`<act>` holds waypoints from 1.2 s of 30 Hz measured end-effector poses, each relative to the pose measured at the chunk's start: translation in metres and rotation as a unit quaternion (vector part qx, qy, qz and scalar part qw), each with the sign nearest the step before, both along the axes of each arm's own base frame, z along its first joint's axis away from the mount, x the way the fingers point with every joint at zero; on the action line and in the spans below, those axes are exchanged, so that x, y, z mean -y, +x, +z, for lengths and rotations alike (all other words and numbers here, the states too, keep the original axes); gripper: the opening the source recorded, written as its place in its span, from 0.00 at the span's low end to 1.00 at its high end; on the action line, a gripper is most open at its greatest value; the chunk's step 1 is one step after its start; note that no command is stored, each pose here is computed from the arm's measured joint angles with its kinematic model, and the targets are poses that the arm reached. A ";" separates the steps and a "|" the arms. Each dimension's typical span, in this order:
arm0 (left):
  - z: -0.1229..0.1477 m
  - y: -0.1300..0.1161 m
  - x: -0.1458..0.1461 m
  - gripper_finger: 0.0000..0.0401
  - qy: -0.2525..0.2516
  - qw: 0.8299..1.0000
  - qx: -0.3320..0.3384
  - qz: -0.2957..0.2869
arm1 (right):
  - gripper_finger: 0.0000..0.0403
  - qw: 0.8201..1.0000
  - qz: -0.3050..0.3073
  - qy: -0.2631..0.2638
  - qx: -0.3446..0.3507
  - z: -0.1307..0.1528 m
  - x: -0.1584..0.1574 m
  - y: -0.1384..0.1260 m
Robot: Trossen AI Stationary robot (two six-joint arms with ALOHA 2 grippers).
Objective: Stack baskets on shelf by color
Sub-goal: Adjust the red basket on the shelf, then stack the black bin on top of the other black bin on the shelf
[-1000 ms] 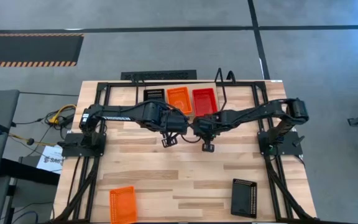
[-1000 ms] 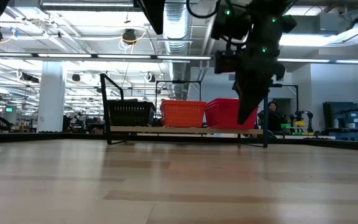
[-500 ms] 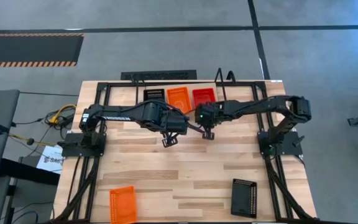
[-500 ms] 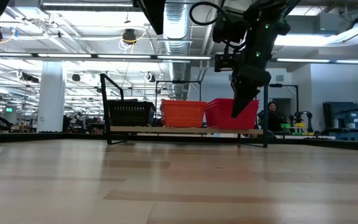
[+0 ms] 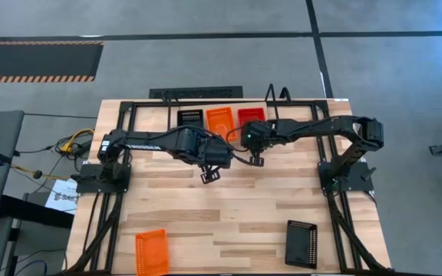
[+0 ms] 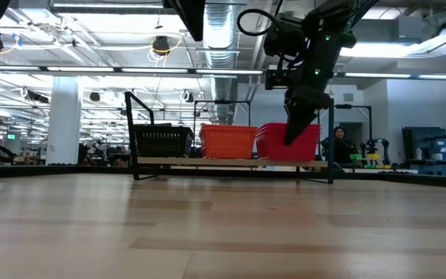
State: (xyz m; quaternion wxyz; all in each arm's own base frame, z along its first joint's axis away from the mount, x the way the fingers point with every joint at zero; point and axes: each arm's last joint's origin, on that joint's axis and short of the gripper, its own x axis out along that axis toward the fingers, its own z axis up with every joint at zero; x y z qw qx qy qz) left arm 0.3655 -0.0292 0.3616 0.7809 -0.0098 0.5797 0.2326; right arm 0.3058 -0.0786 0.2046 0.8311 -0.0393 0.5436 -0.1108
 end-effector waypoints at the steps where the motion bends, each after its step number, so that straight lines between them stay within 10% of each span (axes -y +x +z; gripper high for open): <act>1: 0.000 0.000 0.001 0.00 -0.001 1.000 0.001 0.000 | 0.00 1.000 -0.001 -0.002 0.004 0.000 0.001 0.000; 14: 0.000 -0.001 0.013 0.00 -0.006 1.000 0.008 0.002 | 0.00 1.000 0.010 -0.010 0.005 0.008 0.005 -0.003; 22: 0.000 -0.001 0.013 0.00 -0.003 1.000 0.008 0.001 | 0.00 0.999 -0.020 0.039 0.002 0.076 -0.023 -0.020; 36: 0.001 0.001 0.012 0.00 0.025 0.997 -0.007 -0.070 | 0.00 0.951 -0.250 0.178 -0.028 0.125 -0.102 -0.083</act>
